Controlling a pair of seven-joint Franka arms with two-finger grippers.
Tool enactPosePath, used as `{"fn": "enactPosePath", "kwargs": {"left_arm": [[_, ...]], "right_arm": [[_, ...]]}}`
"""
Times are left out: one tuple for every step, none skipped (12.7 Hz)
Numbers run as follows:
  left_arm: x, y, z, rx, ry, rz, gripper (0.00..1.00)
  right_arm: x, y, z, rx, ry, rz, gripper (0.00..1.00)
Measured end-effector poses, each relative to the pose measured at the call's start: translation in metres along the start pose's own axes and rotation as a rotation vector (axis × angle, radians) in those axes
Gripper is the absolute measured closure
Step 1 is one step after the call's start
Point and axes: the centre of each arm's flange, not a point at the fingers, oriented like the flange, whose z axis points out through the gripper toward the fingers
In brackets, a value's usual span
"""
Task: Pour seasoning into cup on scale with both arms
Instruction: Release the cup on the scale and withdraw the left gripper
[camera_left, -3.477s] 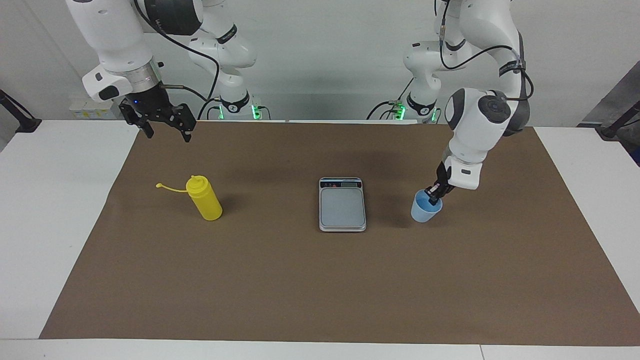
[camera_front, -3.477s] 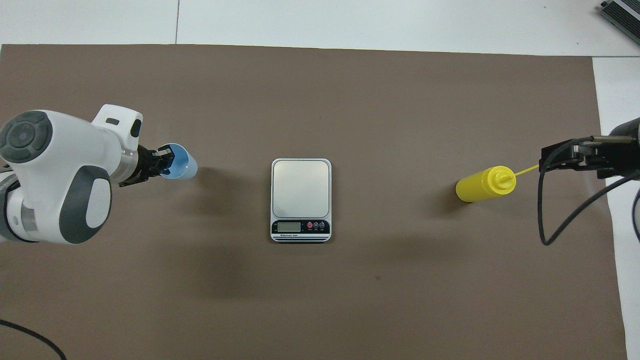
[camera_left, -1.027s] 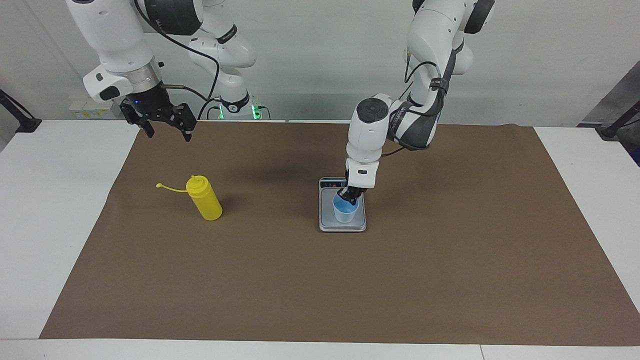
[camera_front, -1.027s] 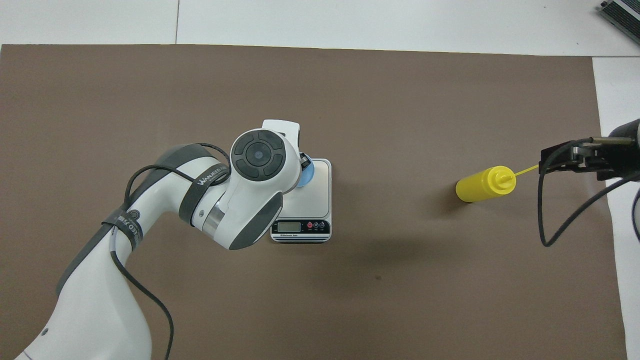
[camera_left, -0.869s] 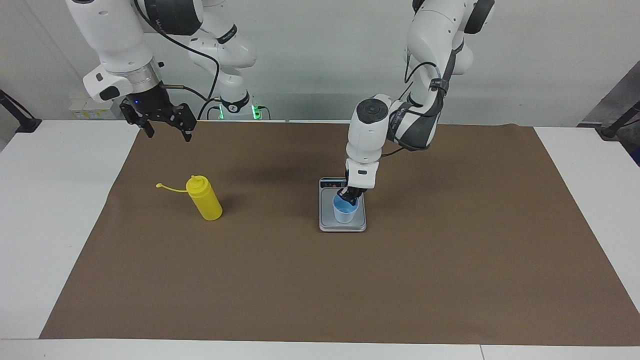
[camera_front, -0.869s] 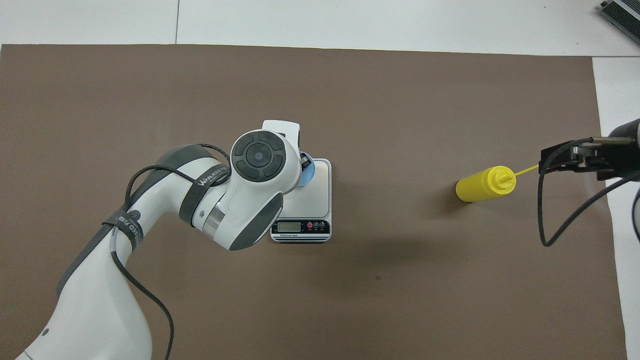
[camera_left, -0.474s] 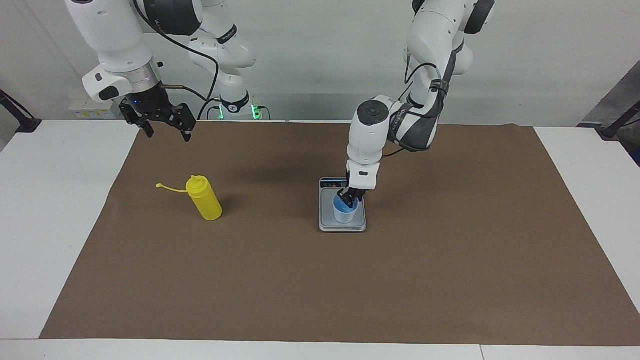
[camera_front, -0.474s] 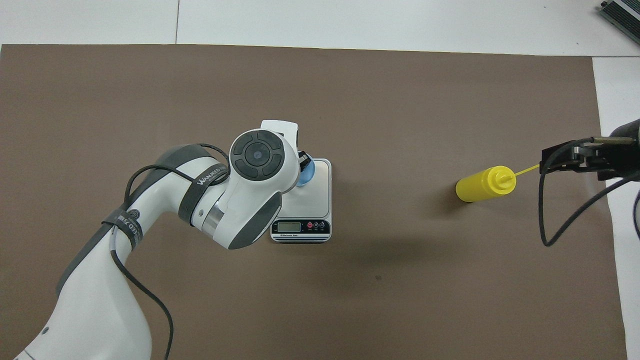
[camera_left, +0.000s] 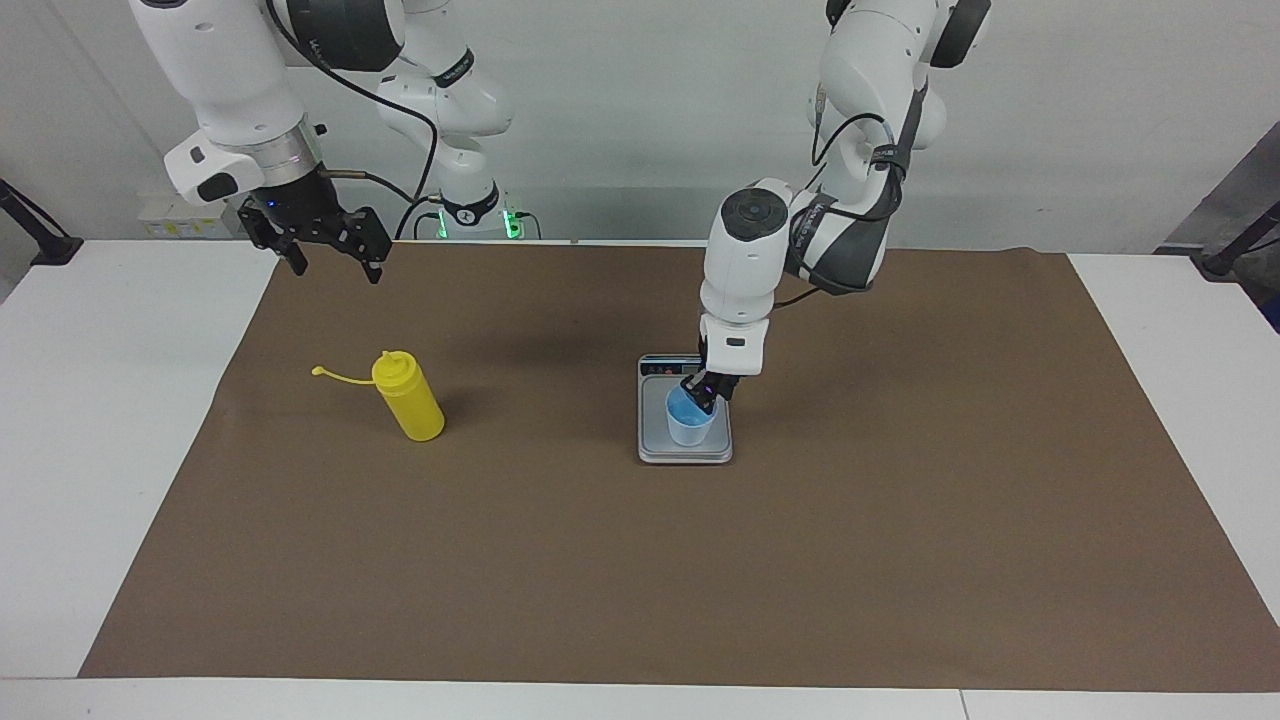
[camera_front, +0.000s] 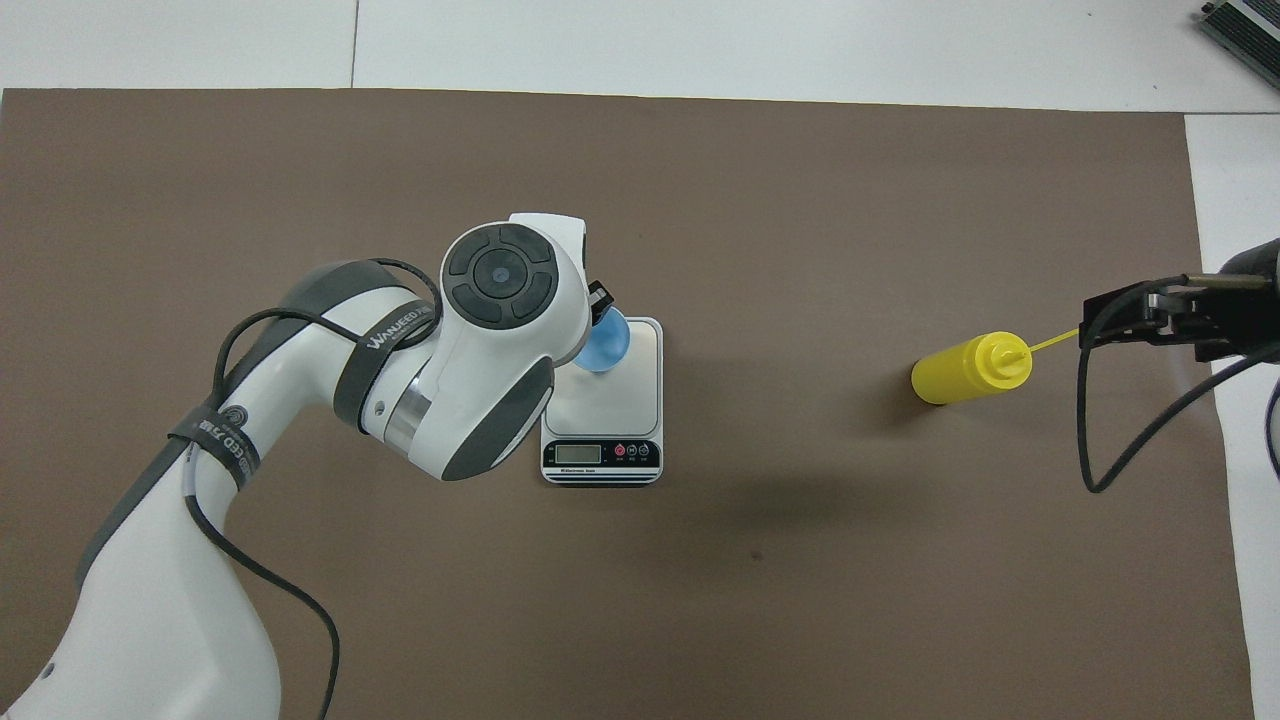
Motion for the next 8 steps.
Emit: {"fn": "enactPosePath", "kwargs": {"left_arm": [[0.006,0.0,-0.007,0.004,0.0,-0.008,0.59],[0.013,-0.001,-0.015,0.005,-0.001,-0.02,0.59],[0.021,-0.002,-0.024,-0.002,-0.006,-0.037,0.59],[0.03,-0.003,-0.034,-0.011,-0.015,-0.054,0.59],[0.04,-0.005,-0.043,-0.019,-0.03,-0.067,0.59],[0.051,-0.008,-0.052,-0.025,-0.048,-0.072,0.59],[0.065,-0.015,-0.058,-0.026,-0.068,-0.065,0.61],[0.079,-0.023,-0.06,-0.015,-0.085,-0.038,0.62]], "right_arm": [[0.0,0.0,0.0,0.0,0.0,0.0,0.0],[0.0,0.0,0.0,0.0,0.0,0.0,0.0],[0.0,0.0,0.0,0.0,0.0,0.0,0.0],[0.0,0.0,0.0,0.0,0.0,0.0,0.0],[0.0,0.0,0.0,0.0,0.0,0.0,0.0],[0.0,0.0,0.0,0.0,0.0,0.0,0.0],[0.001,0.0,0.002,0.0,0.003,-0.009,0.0],[0.002,0.001,0.004,0.001,0.009,-0.041,0.0]]}}
